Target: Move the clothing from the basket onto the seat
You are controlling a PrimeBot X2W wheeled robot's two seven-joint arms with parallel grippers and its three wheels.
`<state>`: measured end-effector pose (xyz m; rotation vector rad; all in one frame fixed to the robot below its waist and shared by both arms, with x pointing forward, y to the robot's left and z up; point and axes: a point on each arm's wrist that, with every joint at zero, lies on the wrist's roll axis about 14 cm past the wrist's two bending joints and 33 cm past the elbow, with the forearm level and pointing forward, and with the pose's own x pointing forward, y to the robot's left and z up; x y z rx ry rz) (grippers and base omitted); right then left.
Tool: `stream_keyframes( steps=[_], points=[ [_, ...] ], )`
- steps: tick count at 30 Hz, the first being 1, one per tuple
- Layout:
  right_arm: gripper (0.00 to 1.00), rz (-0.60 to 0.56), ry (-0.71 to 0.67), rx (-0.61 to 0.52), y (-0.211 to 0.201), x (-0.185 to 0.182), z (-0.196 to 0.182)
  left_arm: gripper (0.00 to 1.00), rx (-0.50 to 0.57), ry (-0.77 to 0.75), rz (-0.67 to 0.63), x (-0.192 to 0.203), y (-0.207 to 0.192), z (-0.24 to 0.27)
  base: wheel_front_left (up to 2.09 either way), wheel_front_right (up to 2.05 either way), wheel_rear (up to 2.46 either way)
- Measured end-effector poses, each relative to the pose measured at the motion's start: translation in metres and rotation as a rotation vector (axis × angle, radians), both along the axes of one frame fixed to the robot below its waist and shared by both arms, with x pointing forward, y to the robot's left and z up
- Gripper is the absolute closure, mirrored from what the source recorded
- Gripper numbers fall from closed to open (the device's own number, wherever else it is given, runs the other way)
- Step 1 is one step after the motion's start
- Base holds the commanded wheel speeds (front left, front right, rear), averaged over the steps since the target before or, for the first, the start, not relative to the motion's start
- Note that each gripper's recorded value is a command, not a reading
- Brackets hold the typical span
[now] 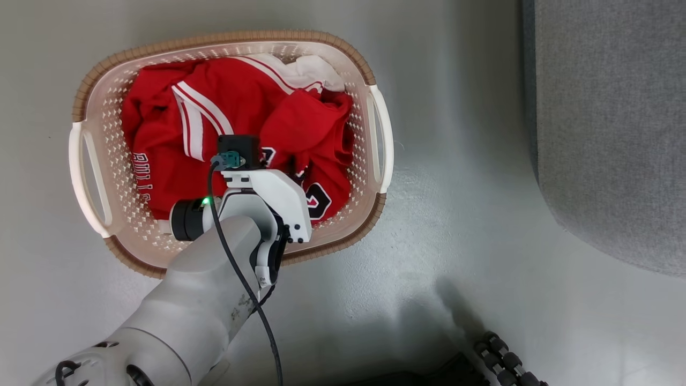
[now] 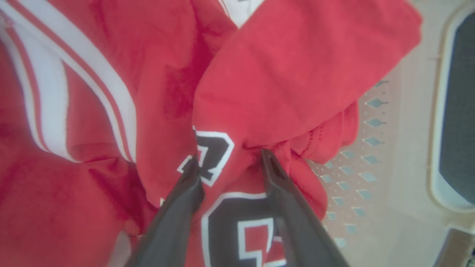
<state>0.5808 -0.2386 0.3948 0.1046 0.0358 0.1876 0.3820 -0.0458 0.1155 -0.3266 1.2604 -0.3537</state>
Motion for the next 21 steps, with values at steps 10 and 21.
stream_keyframes(
  steps=[10, 21],
  points=[
    [0.0, -0.01, -0.041, 0.023, 0.003, -0.002, 0.027, 1.0, -0.033, -0.07, 0.023, 0.012, -0.001, 0.029, 0.0, 0.0, 0.0],
    [0.0, -0.039, -0.045, 0.036, 0.003, -0.027, 0.054, 1.0, -0.007, -0.217, 0.057, 0.025, 0.018, 0.083, 0.0, 0.0, 0.0]
  ],
)
